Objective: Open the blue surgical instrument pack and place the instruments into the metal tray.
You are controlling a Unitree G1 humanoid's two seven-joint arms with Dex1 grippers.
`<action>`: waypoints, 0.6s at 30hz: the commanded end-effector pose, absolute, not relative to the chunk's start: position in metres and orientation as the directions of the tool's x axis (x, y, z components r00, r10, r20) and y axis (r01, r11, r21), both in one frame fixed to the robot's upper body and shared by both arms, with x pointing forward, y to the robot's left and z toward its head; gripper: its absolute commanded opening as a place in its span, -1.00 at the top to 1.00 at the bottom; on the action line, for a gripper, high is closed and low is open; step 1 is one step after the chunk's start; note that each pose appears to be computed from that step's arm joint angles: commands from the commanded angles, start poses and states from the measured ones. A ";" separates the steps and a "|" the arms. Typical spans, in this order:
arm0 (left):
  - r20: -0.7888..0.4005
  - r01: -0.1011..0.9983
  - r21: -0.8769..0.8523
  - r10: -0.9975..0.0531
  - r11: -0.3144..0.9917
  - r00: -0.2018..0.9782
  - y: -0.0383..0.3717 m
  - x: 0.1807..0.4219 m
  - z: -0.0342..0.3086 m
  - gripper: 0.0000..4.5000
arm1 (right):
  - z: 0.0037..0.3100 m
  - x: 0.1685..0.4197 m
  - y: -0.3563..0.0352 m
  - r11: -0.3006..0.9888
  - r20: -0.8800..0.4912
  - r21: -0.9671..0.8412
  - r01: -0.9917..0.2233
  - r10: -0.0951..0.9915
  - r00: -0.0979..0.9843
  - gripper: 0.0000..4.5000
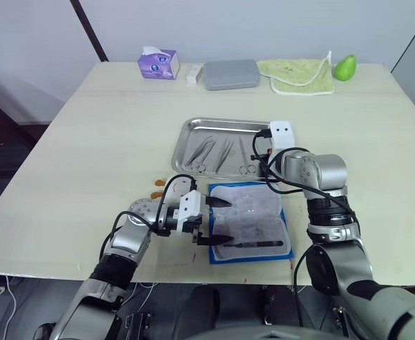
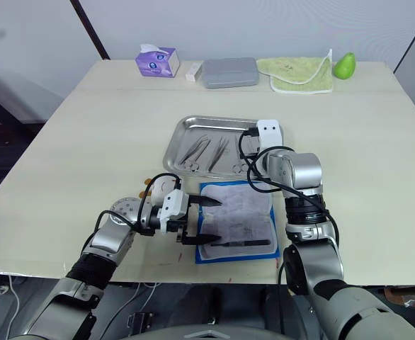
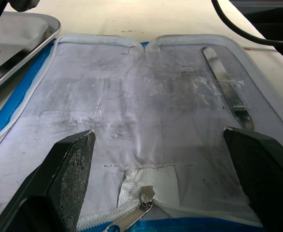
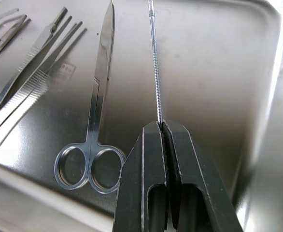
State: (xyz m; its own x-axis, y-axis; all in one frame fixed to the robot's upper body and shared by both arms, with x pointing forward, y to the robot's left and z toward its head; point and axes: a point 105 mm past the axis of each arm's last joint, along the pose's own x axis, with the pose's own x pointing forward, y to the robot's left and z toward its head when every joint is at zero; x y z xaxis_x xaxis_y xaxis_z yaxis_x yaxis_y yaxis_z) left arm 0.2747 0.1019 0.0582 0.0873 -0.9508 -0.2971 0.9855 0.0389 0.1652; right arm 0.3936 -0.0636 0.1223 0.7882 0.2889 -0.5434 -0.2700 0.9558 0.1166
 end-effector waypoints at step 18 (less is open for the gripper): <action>-0.366 0.995 0.072 -0.927 0.063 0.085 0.108 0.267 0.036 -1.00 | 0.184 0.305 -0.053 0.554 0.022 -0.028 -0.832 0.832 0.554 -0.08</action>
